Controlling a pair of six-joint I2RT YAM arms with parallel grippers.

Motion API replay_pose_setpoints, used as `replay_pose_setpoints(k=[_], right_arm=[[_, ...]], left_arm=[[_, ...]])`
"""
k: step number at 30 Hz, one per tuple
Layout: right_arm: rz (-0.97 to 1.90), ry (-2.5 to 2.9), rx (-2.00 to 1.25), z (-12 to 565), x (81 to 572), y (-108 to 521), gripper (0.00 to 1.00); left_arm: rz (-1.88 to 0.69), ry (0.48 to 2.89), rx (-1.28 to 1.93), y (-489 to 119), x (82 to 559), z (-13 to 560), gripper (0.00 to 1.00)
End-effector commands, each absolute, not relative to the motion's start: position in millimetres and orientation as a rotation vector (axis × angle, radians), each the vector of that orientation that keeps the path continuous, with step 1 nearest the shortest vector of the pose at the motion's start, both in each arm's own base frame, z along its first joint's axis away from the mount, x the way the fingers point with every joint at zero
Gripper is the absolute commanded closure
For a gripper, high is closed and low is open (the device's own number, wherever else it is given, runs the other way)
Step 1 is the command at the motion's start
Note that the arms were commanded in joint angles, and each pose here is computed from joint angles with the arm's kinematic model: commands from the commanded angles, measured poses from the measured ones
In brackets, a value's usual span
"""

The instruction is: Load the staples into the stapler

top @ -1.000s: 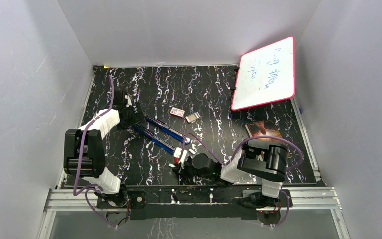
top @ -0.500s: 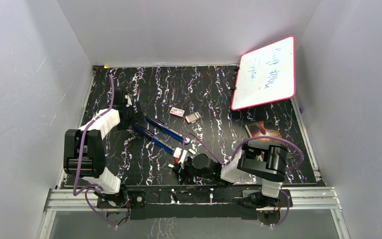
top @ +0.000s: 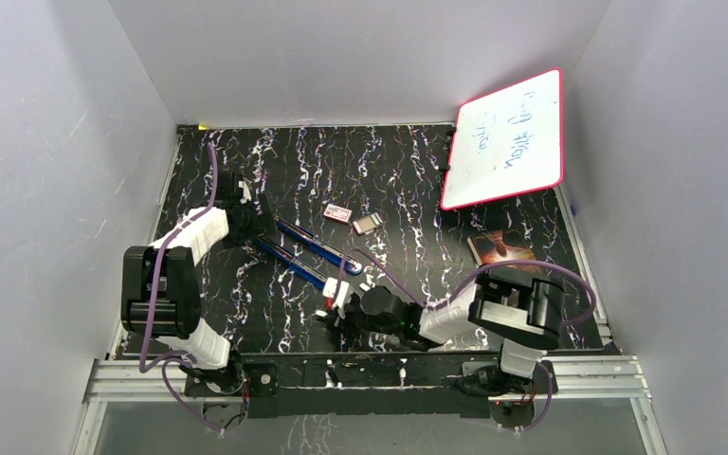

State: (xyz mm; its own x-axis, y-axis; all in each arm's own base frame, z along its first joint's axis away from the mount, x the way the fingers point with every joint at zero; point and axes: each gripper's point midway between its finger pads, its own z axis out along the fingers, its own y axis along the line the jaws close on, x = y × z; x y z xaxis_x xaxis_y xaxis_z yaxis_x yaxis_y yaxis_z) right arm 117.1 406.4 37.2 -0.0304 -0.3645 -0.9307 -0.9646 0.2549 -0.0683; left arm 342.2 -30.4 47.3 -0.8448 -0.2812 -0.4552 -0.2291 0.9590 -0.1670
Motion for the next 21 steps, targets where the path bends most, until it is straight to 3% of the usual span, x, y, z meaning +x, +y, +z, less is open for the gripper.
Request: replay_pose_setpoints(k=[1, 9, 21], right_arm=[[0.855, 1.42, -1.188, 110.2, 126.0, 436.3, 1.0], [0.767, 1.507, -1.06, 149.7, 171.1, 436.7, 1.0], [0.621, 1.779, -1.018, 128.8, 210.9, 433.6, 1.0]], left_arm=[[-0.166, 2.589, -0.354, -30.8, 349.7, 61.3, 0.14], [-0.178, 2.582, -0.354, -32.3, 350.0, 64.1, 0.14], [-0.187, 2.582, -0.356, -33.3, 349.1, 64.3, 0.14]])
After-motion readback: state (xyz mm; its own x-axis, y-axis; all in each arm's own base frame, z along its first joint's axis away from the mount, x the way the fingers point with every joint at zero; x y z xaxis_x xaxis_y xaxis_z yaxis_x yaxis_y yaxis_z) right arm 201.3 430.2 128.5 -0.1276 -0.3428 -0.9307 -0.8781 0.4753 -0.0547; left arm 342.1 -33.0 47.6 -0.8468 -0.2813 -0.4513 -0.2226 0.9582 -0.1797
